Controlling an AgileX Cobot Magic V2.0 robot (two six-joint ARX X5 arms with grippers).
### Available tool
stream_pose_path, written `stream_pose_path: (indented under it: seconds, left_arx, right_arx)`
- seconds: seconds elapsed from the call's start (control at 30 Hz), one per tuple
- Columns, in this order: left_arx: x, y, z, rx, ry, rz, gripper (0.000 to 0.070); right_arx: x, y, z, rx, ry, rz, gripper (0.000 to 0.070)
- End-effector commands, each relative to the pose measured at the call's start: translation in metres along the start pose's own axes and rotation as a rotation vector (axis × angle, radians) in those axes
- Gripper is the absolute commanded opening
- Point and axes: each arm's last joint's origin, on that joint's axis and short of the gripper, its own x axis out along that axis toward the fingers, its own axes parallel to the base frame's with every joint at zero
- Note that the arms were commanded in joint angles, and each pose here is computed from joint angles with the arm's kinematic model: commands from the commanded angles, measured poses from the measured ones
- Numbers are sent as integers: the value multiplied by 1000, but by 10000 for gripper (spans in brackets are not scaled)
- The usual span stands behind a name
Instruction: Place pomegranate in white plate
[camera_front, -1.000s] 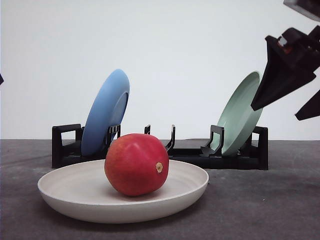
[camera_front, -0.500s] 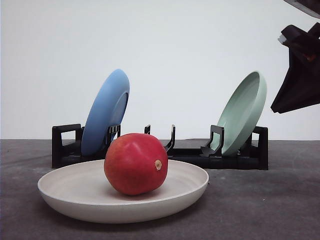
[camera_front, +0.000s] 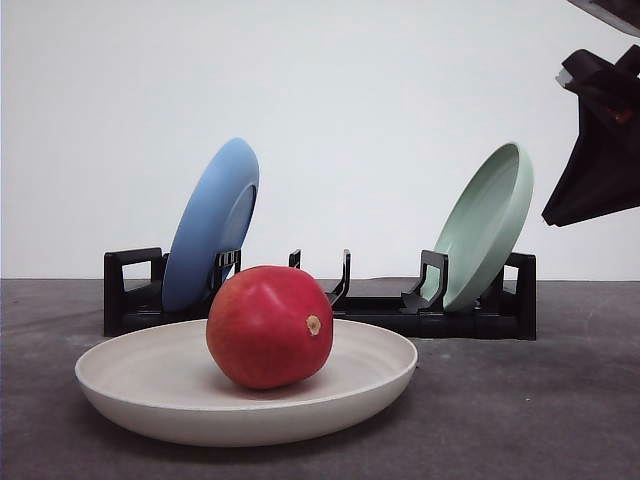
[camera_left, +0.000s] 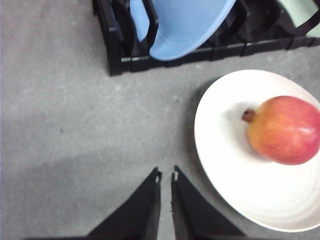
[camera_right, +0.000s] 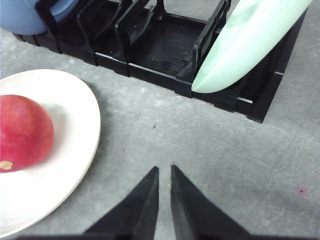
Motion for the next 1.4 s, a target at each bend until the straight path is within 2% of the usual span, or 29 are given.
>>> stream_pose_path:
  seconds: [0.0,0.2,0.47,0.63,0.8,1.07,1.37]
  left_arx:
    - [-5,0,2,38,-42,4,18]
    - [-9,13,-18,23,-164,97,17]
    - [3,30,-62,1,-380,230,18]
    - [10,35,-84,-8,-426,272,18]
    - [22,38,-104,-14,-439,274,17]
    - [24,41,-104,-16,-520,346,18]
    - [30,40,-106,5,-535,321,18]
  right_arx:
    - [0,1,2,-9,-10,3,38]
    - [0,1,2,-9,-10,3,38]
    - [0,1,2,-9,-10,3,38]
    - [0,1,2,-9,-10,3,38]
    - [0,1,2,-9,-10,3,38]
    - [0,1,2,-10,-13,5,38]
    - [0,1,2,-10,-13,6,38]
